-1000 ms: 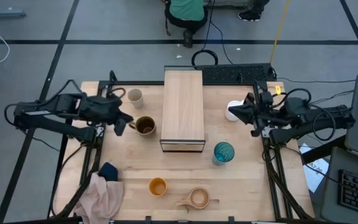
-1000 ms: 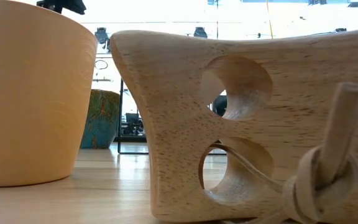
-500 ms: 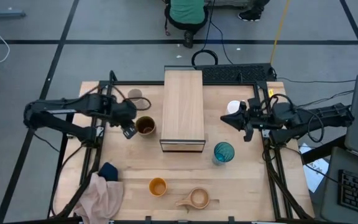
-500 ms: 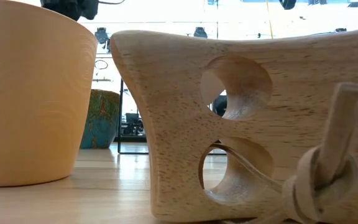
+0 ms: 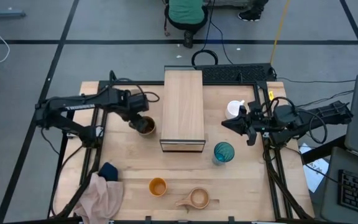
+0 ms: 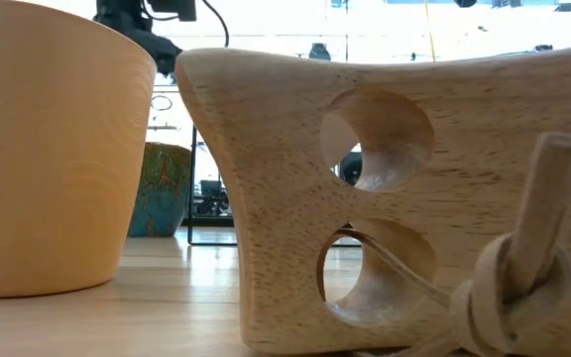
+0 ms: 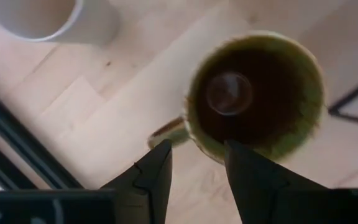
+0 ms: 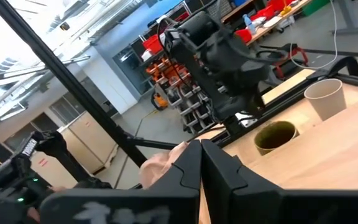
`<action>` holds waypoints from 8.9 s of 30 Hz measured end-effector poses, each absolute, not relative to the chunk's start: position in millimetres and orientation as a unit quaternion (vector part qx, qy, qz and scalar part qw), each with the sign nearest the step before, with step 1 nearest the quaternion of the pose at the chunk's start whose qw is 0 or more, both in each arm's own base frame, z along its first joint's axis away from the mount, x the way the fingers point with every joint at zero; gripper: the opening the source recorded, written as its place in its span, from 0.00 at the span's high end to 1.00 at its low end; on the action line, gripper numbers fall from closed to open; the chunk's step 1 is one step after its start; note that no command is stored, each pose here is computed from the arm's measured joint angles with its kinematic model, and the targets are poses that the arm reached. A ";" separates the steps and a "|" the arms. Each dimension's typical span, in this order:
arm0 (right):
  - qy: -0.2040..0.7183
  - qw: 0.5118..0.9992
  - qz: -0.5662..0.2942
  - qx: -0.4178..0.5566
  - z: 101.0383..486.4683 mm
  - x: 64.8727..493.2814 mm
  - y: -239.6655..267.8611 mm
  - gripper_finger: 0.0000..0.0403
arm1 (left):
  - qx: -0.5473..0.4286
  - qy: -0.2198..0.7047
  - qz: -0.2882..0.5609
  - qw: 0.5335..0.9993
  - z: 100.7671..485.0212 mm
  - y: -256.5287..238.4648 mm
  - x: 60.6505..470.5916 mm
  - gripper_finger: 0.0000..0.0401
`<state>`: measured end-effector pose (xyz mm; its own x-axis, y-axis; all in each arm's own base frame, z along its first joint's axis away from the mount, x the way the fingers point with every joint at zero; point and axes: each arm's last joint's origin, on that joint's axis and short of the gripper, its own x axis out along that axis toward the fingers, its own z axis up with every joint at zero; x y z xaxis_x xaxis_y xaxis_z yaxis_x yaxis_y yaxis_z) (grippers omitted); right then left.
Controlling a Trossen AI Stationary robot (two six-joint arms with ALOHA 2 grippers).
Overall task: Stack small to large cups/mugs on shelf
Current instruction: Put the brown mug on the shelf
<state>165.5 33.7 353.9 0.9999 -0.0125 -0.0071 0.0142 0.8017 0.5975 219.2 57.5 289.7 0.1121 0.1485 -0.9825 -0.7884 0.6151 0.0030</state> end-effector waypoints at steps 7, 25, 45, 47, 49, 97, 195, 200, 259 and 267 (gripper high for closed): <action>0.000 0.948 -0.006 0.319 354.2 165.4 33.8 1.00 | -0.312 0.556 0.370 0.676 289.1 73.4 216.1 0.63; -0.015 0.946 -0.002 0.323 357.2 165.4 33.7 1.00 | -0.334 0.562 0.352 0.670 269.2 82.7 239.3 0.63; -0.023 0.946 0.001 0.325 358.8 165.3 33.6 1.00 | -0.293 0.610 0.328 0.659 246.3 87.4 254.4 0.63; -0.023 0.946 0.001 0.324 358.8 165.3 33.6 1.00 | -0.287 0.610 0.333 0.659 246.2 87.9 254.3 0.63; -0.023 0.946 0.001 0.323 358.8 165.4 33.7 1.00 | -0.285 0.609 0.336 0.659 246.3 88.7 254.0 0.63; -0.012 0.950 -0.003 0.311 356.4 165.4 33.6 1.00 | -0.245 0.667 0.214 0.670 278.7 80.4 243.4 0.92; 0.115 0.933 0.049 0.339 322.2 213.8 11.1 0.23 | -0.463 0.458 -0.115 0.751 432.3 45.5 366.4 0.93; 0.116 0.930 0.048 0.347 322.0 214.1 11.2 0.23 | -0.432 0.417 -0.179 0.779 449.9 23.6 367.1 0.93; -0.029 0.764 0.394 0.511 344.9 259.2 69.4 0.29 | -0.229 0.149 -0.397 0.876 490.8 -46.5 403.7 0.93; -0.002 0.767 0.380 0.517 339.9 261.4 71.8 0.29 | -0.264 0.159 -0.392 0.867 477.5 -32.3 422.8 0.93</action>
